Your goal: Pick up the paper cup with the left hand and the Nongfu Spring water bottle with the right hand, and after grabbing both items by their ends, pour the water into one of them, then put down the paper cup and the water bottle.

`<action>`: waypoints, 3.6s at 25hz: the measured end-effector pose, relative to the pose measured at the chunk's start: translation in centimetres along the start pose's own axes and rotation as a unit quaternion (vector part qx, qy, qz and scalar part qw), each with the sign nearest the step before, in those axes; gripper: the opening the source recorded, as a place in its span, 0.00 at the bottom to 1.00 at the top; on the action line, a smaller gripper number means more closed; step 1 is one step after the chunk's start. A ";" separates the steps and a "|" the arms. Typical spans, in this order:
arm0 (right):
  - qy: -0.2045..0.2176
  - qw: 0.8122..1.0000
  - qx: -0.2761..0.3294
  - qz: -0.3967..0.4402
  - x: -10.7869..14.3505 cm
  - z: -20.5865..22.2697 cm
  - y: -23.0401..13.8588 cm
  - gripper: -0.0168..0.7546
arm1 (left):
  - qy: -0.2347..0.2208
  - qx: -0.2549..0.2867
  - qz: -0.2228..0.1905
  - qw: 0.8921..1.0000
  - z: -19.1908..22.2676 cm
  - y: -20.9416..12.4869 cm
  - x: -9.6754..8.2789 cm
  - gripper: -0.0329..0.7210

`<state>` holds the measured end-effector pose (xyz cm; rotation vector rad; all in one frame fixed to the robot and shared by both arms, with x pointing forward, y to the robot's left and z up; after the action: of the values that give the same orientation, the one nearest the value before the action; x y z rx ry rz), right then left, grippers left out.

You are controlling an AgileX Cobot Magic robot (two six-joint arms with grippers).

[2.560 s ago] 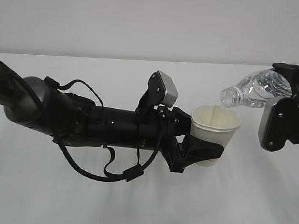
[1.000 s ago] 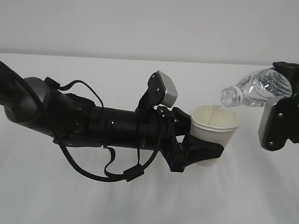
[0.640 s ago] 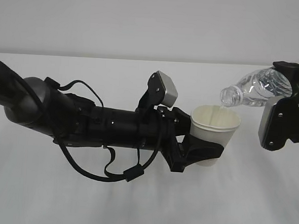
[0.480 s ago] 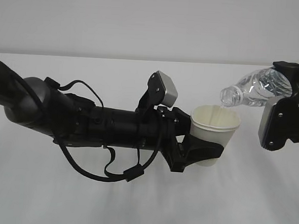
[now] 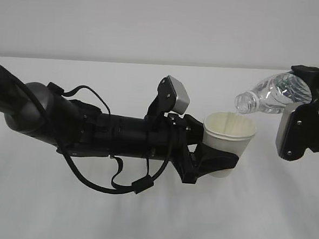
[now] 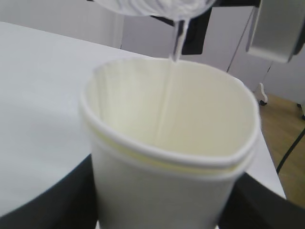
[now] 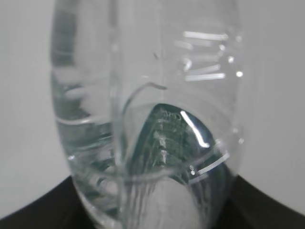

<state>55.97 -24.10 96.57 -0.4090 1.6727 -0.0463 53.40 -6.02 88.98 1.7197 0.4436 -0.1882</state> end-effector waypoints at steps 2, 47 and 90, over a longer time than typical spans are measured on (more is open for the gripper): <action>0.000 1.000 0.000 -0.001 0.0 0.0 0.0 0.55 | 0.000 0.000 0.000 1.000 0.0 0.0 0.0 0.67; -0.003 1.000 0.001 -0.009 -0.1 0.0 0.0 0.55 | 0.000 -0.001 0.000 1.000 0.0 0.0 0.0 0.67; -0.006 1.000 0.002 -0.017 -0.2 0.0 0.0 0.55 | 0.001 -0.001 -0.001 1.000 0.0 0.0 0.0 0.67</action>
<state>56.00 -24.09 96.76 -0.4343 1.6534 -0.0710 53.44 -6.01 89.00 1.7172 0.4470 -0.1874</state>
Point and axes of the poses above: a point on each arm's last joint axis where the gripper is mounted, z pointing out along that axis toward the gripper, x along the wrist's bending axis when the last joint is at zero, y = z × x, the point moved 6 cm from there along z, pointing out along that axis toward the gripper, and after that the axes turned 11 degrees about -z, right-handed, at the moved point
